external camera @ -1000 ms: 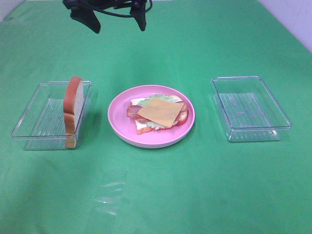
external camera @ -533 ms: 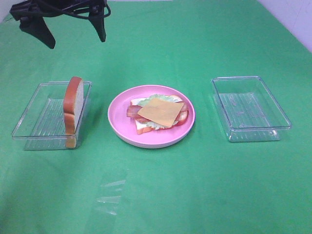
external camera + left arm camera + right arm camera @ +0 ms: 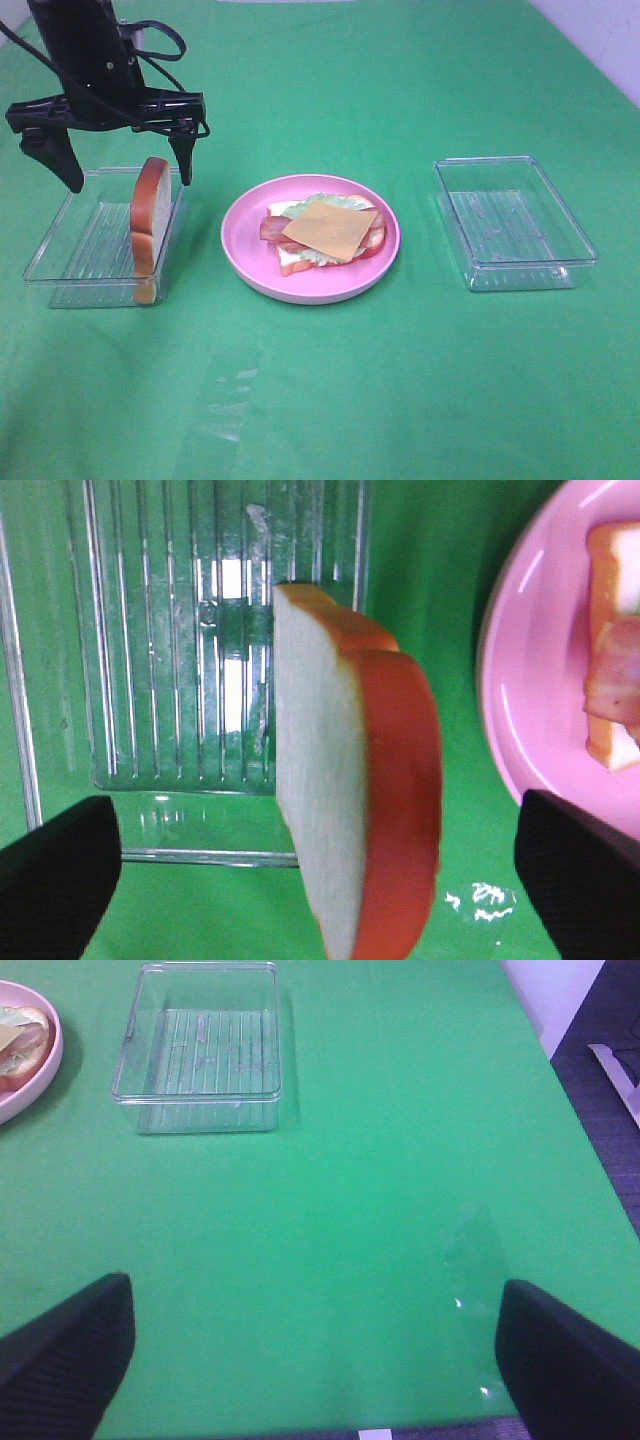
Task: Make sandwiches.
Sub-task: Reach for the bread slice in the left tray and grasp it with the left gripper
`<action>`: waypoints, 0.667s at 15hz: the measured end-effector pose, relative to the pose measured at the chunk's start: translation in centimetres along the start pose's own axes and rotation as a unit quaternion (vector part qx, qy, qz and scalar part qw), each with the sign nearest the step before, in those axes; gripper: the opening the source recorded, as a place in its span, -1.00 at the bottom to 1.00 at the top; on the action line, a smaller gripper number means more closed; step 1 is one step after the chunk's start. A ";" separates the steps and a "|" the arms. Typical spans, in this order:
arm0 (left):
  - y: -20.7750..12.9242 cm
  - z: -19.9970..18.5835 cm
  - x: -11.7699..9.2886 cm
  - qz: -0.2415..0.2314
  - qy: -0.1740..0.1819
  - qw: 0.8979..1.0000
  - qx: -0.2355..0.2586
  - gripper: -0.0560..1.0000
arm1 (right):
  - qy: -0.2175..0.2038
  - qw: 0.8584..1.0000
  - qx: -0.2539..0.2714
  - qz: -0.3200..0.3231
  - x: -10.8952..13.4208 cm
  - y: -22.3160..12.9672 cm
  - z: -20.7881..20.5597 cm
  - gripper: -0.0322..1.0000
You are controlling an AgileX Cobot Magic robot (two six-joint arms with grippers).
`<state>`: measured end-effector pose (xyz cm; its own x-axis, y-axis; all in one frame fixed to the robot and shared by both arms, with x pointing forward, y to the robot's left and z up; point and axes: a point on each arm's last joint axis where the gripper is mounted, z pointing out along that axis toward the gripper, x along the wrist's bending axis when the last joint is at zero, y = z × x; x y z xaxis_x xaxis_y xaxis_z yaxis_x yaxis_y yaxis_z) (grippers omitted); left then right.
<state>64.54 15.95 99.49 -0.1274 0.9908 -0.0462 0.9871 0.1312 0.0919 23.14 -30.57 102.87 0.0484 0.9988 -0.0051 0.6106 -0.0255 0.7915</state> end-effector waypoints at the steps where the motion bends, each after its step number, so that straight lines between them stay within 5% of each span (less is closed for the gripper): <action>1: 0.0 0.2 -0.1 -0.006 -0.002 1.000 0.003 0.98 | 0.000 1.000 0.000 0.000 0.0 0.0 0.0 0.91; 10: 0.1 2.9 -0.4 -0.019 -0.001 0.999 0.038 0.98 | 0.000 1.000 0.000 0.000 0.0 0.0 0.0 0.91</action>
<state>64.96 15.45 96.59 -0.1653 0.9850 -0.0501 0.9860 0.1663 0.0150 23.14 -30.57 102.87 0.0484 0.9988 -0.0051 0.6106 -0.0255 0.7915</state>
